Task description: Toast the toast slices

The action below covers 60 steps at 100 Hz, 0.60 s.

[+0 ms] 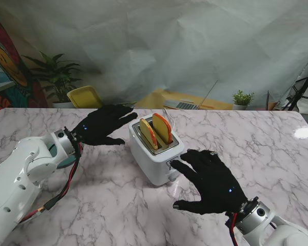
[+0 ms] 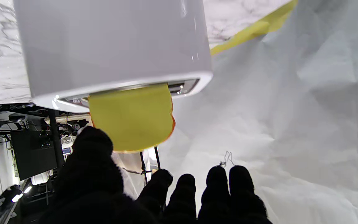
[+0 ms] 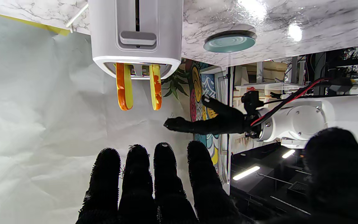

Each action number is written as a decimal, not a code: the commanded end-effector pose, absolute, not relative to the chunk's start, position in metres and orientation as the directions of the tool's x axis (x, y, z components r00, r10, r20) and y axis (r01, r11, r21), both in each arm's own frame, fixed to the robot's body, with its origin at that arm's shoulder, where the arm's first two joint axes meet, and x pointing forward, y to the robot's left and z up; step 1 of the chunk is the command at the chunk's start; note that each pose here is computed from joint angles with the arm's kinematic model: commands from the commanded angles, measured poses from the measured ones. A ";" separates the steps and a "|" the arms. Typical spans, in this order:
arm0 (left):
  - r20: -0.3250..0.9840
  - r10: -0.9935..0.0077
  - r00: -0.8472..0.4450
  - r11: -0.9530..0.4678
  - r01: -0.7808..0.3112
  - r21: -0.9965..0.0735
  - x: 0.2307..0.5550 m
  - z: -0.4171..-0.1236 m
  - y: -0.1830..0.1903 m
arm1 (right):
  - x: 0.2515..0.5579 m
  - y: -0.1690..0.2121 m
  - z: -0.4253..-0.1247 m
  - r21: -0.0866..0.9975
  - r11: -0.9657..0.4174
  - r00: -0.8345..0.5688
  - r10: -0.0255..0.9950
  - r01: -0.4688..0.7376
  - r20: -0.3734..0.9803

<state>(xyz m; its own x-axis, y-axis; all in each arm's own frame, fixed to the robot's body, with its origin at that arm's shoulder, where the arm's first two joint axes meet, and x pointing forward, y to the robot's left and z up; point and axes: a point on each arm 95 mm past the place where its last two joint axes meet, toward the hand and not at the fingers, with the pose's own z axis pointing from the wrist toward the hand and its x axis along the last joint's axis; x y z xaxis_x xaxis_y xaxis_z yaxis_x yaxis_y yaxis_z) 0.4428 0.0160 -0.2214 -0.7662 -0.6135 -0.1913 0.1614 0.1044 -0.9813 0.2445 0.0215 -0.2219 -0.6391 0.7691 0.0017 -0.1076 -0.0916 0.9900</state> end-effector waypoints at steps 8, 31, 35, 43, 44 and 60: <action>-0.155 -0.630 -0.761 0.128 0.095 -0.987 0.437 -0.246 0.026 | 0.245 0.023 -0.225 0.990 -0.094 -0.636 0.771 -0.101 0.009; -0.100 -0.683 -0.724 0.096 0.048 -0.994 0.435 -0.271 0.028 | 0.245 0.025 -0.227 0.991 -0.098 -0.633 0.774 -0.095 0.016; -0.091 -0.688 -0.720 0.090 0.040 -0.995 0.435 -0.274 0.028 | 0.245 0.025 -0.227 0.991 -0.098 -0.633 0.774 -0.094 0.016; -0.076 -0.695 -0.715 0.080 0.029 -0.996 0.435 -0.281 0.025 | 0.245 0.026 -0.228 0.991 -0.099 -0.632 0.775 -0.092 0.018; -0.074 -0.696 -0.714 0.079 0.027 -0.997 0.436 -0.282 0.025 | 0.245 0.026 -0.228 0.991 -0.099 -0.632 0.775 -0.092 0.019; -0.049 -0.706 -0.707 0.067 0.002 -0.998 0.440 -0.293 0.019 | 0.245 0.026 -0.230 0.991 -0.100 -0.631 0.775 -0.085 0.024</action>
